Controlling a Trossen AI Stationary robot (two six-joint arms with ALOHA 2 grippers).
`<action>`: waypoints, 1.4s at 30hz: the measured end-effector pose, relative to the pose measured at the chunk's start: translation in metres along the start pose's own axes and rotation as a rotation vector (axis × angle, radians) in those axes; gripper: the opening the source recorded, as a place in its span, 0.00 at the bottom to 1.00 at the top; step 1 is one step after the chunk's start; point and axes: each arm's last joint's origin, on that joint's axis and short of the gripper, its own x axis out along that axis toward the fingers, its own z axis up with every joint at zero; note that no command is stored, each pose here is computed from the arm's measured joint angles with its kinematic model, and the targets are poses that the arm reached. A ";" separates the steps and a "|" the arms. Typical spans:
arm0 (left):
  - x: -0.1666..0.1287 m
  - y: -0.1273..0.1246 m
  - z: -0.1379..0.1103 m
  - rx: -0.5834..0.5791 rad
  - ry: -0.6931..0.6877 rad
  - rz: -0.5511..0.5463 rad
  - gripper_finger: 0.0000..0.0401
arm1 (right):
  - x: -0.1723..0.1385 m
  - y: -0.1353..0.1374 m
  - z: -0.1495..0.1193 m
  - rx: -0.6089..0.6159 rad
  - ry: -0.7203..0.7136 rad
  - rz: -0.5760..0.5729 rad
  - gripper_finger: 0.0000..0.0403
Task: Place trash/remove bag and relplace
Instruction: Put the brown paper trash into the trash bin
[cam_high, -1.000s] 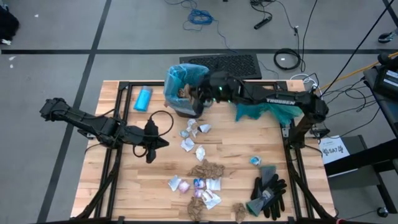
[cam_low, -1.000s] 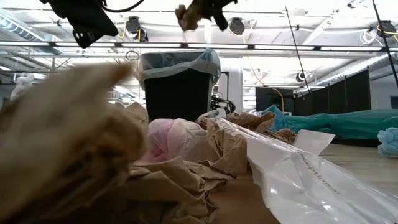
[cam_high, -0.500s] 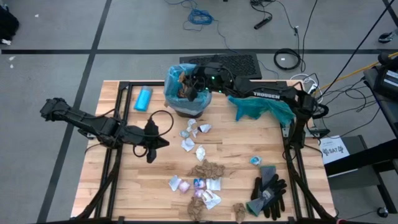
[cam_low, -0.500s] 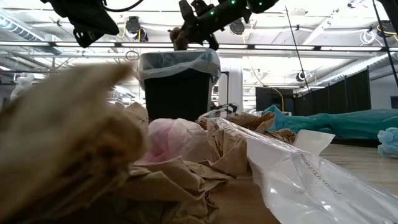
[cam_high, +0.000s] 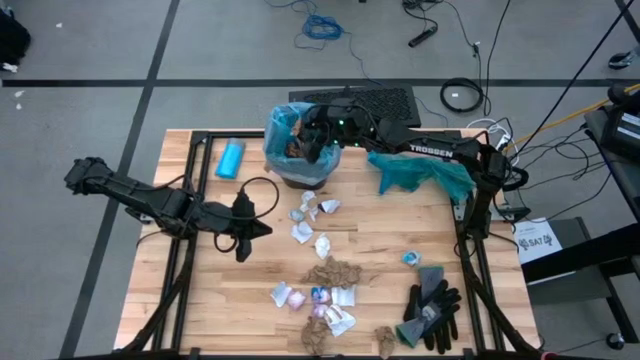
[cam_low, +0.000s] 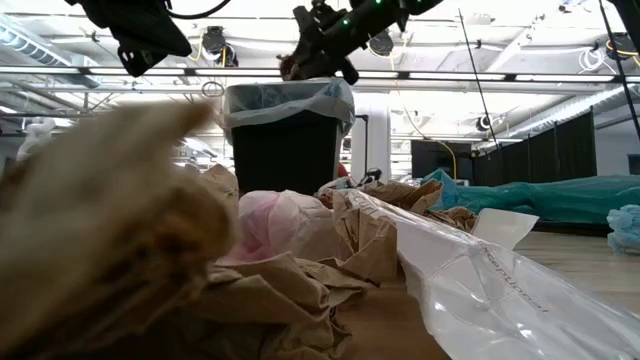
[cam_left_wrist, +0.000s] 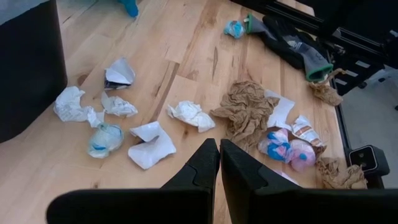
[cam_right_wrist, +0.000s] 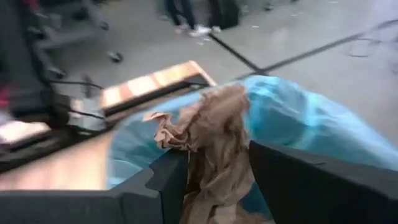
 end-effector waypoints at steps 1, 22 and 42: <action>0.000 0.000 0.000 0.000 0.000 0.000 0.06 | 0.000 -0.001 0.001 0.013 -0.005 -0.024 0.41; 0.000 -0.001 -0.001 0.003 0.015 -0.025 0.06 | -0.004 -0.007 0.003 0.030 0.057 -0.038 0.42; 0.000 -0.001 -0.001 0.003 0.015 -0.025 0.06 | -0.004 -0.013 0.010 0.024 -0.016 -0.083 0.84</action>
